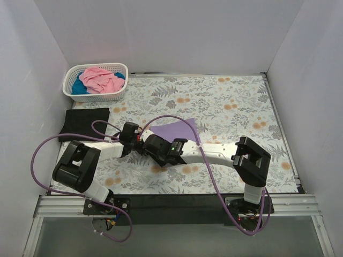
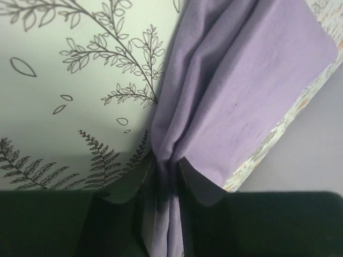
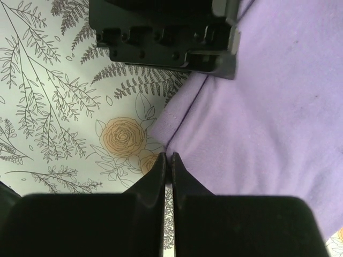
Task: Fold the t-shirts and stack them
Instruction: Neatly place the folded tshirt to the corner
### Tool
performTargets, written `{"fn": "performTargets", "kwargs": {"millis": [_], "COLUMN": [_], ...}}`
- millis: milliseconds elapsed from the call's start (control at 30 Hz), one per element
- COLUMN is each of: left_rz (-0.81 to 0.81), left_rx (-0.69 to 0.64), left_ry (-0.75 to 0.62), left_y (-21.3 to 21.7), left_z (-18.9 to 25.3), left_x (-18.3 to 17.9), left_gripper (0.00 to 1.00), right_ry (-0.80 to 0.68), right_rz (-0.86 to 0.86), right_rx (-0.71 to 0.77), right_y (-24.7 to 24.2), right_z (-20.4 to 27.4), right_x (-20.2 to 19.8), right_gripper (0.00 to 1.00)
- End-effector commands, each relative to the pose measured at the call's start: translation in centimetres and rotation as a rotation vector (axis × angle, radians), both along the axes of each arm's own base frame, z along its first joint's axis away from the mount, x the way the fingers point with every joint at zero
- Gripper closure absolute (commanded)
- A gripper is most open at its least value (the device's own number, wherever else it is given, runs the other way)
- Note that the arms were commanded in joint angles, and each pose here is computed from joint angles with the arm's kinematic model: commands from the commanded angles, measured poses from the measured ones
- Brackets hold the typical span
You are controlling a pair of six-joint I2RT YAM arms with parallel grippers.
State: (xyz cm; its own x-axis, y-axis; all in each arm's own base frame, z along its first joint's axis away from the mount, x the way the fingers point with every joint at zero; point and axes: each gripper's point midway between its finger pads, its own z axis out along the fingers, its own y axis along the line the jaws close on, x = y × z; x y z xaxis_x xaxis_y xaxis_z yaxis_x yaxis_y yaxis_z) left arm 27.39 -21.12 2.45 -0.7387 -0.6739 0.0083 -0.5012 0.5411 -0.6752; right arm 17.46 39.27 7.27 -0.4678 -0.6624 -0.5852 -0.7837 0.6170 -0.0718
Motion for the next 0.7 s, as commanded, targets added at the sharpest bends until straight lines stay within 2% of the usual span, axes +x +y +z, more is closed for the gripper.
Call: {"fn": "performTargets", "kwargs": {"millis": [0, 33, 100, 133, 300, 433, 567, 667], "left_rz": [0.007, -0.008, -0.024, -0.042, -0.078, -0.11, -0.119, -0.121], "left_rx": [0.09, 0.103, 0.117, 0.132, 0.275, 0.415, 0.617, 0.736], "left_ry": [-0.023, -0.039, -0.054, -0.066, -0.073, -0.079, -0.067, -0.083], "left_y": [1.0, 1.0, 1.0, 1.1, 2.7, 4.5, 7.8, 9.9], "left_z": [-1.3, -1.3, -1.1, -1.0, -1.2, -1.0, -0.2, 1.2], "left_x": [0.3, 0.4, 0.7, 0.9, 1.4, 2.3, 2.9, 3.9], "left_gripper": [0.84, 0.87, 1.0, 1.0, 1.0, 1.0, 1.0, 1.0], "right_ry": [-0.015, -0.011, -0.005, -0.003, -0.033, -0.017, -0.02, -0.058], "right_rz": [-0.007, -0.006, -0.005, -0.009, -0.089, -0.207, -0.337, -0.464], "right_rx": [0.083, 0.086, 0.089, 0.086, 0.078, 0.091, 0.134, 0.134], "right_y": [0.7, 0.8, 0.8, 0.7, -1.9, -5.9, -10.9, -15.5], "right_z": [2.1, 2.1, 2.1, 2.0, 2.3, 2.3, 3.2, 2.8], "right_x": [0.2, 0.2, 0.1, 0.1, 0.9, 2.8, 5.7, 7.9], "right_gripper": [0.97, 0.89, 0.81, 0.69, 0.34, 0.16, 0.04, 0.02]}}
